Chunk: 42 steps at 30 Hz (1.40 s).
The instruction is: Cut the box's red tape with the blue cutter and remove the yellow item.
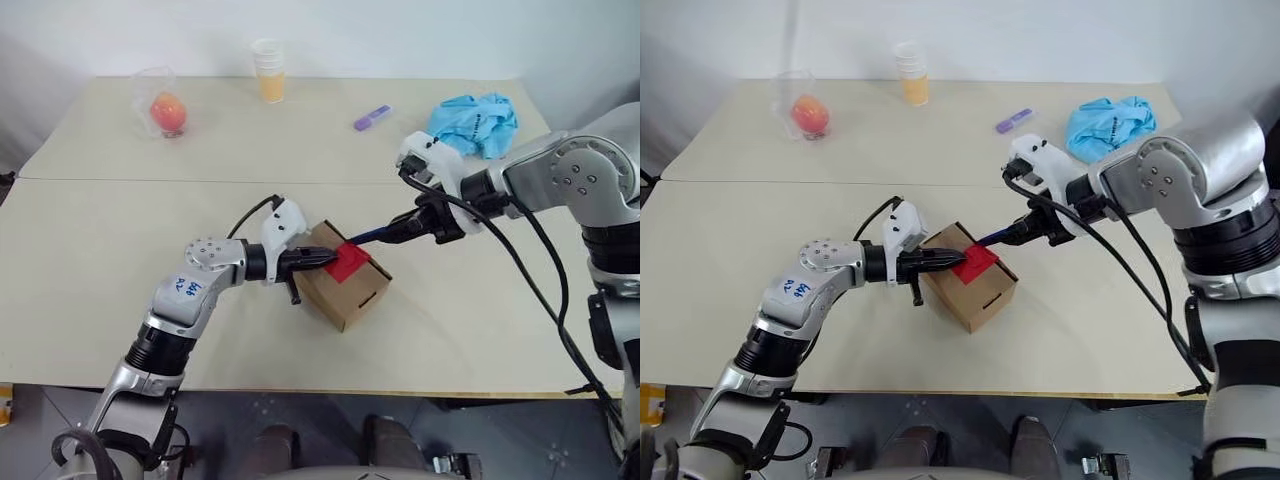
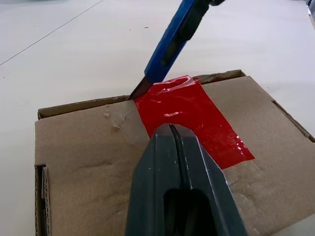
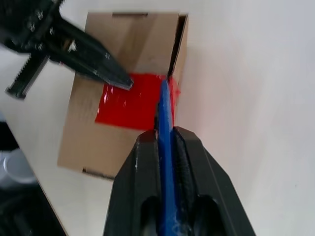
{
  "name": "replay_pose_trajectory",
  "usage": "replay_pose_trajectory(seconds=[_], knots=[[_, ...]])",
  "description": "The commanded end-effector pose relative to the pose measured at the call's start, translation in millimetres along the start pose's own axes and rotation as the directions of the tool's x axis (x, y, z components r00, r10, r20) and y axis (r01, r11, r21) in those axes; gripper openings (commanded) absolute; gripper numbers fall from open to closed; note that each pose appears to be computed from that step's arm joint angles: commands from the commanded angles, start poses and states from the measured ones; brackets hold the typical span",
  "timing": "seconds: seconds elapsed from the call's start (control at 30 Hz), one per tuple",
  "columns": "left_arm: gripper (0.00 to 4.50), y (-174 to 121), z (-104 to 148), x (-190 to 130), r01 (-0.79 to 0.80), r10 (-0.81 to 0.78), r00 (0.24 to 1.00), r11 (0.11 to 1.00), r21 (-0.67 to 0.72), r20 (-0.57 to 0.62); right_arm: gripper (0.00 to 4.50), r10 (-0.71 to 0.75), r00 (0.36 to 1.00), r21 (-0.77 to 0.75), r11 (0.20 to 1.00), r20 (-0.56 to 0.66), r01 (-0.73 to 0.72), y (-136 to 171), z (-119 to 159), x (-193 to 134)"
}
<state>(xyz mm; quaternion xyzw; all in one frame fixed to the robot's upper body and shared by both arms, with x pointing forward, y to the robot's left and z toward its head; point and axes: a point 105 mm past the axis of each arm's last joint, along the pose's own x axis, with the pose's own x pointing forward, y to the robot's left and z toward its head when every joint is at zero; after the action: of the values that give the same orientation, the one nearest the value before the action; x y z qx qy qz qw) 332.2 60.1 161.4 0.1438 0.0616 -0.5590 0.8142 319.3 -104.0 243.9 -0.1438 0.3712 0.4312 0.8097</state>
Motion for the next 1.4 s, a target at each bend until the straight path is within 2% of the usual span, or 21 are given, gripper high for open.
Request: replay_pose_trajectory(seconds=[0.03, 0.57, 0.9, 1.4], knots=[[0.00, -3.6, -29.1, 5.1, 0.002, -0.009, 0.994, 0.998, -0.059, -0.107, 0.11, 0.043, 0.998, -0.008, 0.999, -0.039, -0.043, 6.4, 1.9, -6.2], [0.00, -2.8, -36.1, 9.2, -0.004, -0.005, 0.994, 0.996, -0.087, -0.111, 0.11, 0.027, 0.988, 0.008, 1.000, -0.152, -0.026, -2.7, 2.2, -4.8], [0.00, -2.8, -40.9, 8.8, -0.008, -0.003, 0.994, 0.995, -0.097, -0.113, 0.11, 0.069, 0.981, -0.013, 0.997, -0.184, -0.073, 6.3, 12.7, 2.7], [0.00, -3.9, -46.4, 8.9, -0.018, 0.005, 0.993, 0.994, -0.111, -0.115, 0.11, 0.076, 0.956, -0.029, 0.996, -0.284, -0.087, 4.6, -3.2, -7.5]])
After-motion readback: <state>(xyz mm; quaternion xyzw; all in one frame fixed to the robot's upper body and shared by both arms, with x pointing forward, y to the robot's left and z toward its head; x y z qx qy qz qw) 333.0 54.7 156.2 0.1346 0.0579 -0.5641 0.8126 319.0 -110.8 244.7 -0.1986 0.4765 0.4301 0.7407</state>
